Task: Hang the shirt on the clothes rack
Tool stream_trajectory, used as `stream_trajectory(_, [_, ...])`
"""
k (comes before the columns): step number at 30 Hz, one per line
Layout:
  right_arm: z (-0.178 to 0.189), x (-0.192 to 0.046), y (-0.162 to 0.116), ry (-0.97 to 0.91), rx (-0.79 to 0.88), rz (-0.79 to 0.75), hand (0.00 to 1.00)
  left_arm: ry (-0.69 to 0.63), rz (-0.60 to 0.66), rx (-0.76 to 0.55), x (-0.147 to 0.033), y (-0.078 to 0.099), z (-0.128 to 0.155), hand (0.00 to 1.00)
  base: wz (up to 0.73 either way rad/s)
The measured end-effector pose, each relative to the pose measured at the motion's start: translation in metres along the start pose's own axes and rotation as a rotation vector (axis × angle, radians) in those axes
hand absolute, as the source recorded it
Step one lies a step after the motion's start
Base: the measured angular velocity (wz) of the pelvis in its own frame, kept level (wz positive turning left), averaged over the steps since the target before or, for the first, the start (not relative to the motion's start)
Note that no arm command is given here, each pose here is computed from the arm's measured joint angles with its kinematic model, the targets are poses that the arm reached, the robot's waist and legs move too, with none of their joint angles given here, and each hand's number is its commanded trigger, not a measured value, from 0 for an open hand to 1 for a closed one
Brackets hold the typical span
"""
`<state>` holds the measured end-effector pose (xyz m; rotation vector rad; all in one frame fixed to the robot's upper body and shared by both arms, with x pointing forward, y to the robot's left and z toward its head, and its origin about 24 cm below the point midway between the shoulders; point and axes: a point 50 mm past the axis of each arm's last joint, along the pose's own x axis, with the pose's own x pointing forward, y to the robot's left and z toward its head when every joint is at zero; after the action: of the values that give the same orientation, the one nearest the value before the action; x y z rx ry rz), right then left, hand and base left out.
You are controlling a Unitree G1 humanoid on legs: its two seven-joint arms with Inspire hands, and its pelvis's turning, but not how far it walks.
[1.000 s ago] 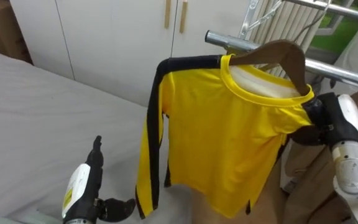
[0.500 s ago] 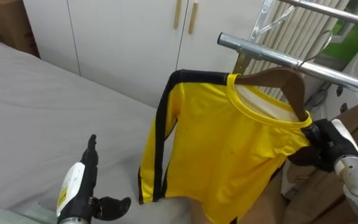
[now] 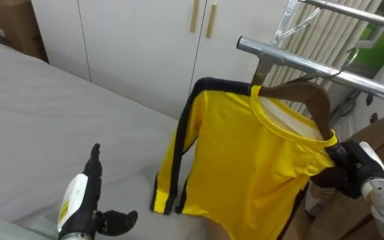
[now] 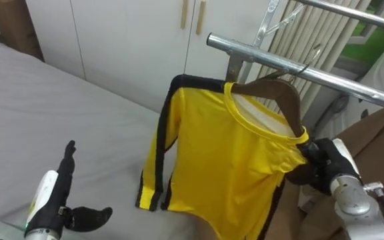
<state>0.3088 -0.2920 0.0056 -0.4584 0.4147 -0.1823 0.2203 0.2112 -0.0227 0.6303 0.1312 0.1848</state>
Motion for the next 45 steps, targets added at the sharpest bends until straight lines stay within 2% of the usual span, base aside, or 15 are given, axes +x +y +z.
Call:
stream_trajectory(9, [-0.041,-0.01,0.006,0.151,0.062,0.014,1.0,0.024,0.017,-0.009,-0.001,0.0,-0.005,0.0,0.1])
stream_trajectory(20, [-0.075,-0.027,0.011,0.241,0.202,0.01,1.0,0.026,0.026,0.015,-0.001,0.004,-0.007,0.0,0.04])
stream_trajectory(39, [-0.087,-0.034,0.021,0.265,0.242,-0.032,1.0,0.026,0.007,0.042,-0.002,0.001,-0.008,0.0,-0.01])
stream_trajectory(40, [-0.086,-0.034,0.021,0.264,0.242,-0.032,0.78,0.026,0.005,0.042,-0.002,0.001,-0.008,0.0,-0.03])
stream_trajectory(41, [-0.086,-0.034,0.02,0.261,0.241,-0.035,0.24,0.025,0.005,0.042,-0.002,0.001,-0.008,0.0,0.0])
stream_trajectory(42, [-0.086,-0.034,0.02,0.261,0.241,-0.037,0.03,0.025,0.006,0.042,-0.002,0.001,-0.008,0.0,0.0])
stream_trajectory(45, [-0.085,-0.033,0.02,0.259,0.239,-0.038,0.0,0.025,0.008,0.043,-0.002,0.001,-0.008,0.0,-0.05])
